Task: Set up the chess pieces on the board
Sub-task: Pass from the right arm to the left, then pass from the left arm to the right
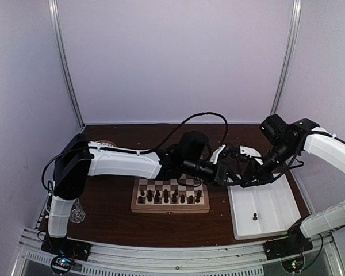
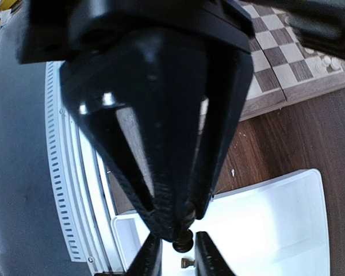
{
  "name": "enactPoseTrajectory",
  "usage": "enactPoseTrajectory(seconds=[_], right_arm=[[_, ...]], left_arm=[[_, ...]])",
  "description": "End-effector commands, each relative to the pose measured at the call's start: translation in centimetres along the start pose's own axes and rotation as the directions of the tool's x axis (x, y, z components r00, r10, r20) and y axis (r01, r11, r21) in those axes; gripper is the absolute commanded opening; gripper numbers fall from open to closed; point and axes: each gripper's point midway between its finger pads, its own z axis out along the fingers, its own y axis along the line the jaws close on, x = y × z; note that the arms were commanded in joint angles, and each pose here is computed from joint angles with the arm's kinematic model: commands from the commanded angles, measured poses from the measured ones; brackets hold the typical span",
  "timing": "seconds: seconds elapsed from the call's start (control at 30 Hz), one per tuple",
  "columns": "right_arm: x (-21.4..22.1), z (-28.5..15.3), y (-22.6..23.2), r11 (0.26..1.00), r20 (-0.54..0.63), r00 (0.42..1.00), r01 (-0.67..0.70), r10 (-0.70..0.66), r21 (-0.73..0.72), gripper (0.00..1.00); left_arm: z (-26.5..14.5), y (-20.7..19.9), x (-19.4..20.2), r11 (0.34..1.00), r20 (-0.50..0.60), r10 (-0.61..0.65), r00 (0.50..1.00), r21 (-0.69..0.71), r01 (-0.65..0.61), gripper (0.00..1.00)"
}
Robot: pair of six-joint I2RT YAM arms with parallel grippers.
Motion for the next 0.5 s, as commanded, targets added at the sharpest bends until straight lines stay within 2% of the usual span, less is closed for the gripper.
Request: enactPoseTrajectory(seconds=[0.0, 0.17, 0.37, 0.47], right_arm=[[-1.2, -2.3, 1.0, 0.999, 0.079, 0.996, 0.03, -0.033, 0.035, 0.29], [-3.2, -5.7, 1.3, 0.989, 0.264, 0.961, 0.048, -0.084, 0.137, 0.41], [-7.3, -8.6, 1.8, 1.0, 0.443, 0.896, 0.009, -0.021, 0.03, 0.41], [-8.7, -9.7, 1.2, 1.0, 0.496, 0.868, -0.018, 0.019, -0.007, 0.42]], left_arm=[[-0.7, -2.4, -1.7, 0.996, 0.076, 0.063, 0.995, 0.065, -0.068, 0.1], [-3.1, -5.6, -4.2, 0.978, 0.225, 0.099, 0.969, 0.155, -0.136, 0.1], [-5.3, -8.9, -6.1, 0.947, 0.351, 0.093, 0.932, 0.258, -0.191, 0.1], [-6.8, -9.5, -7.0, 0.935, 0.416, 0.059, 0.907, 0.295, -0.196, 0.1]])
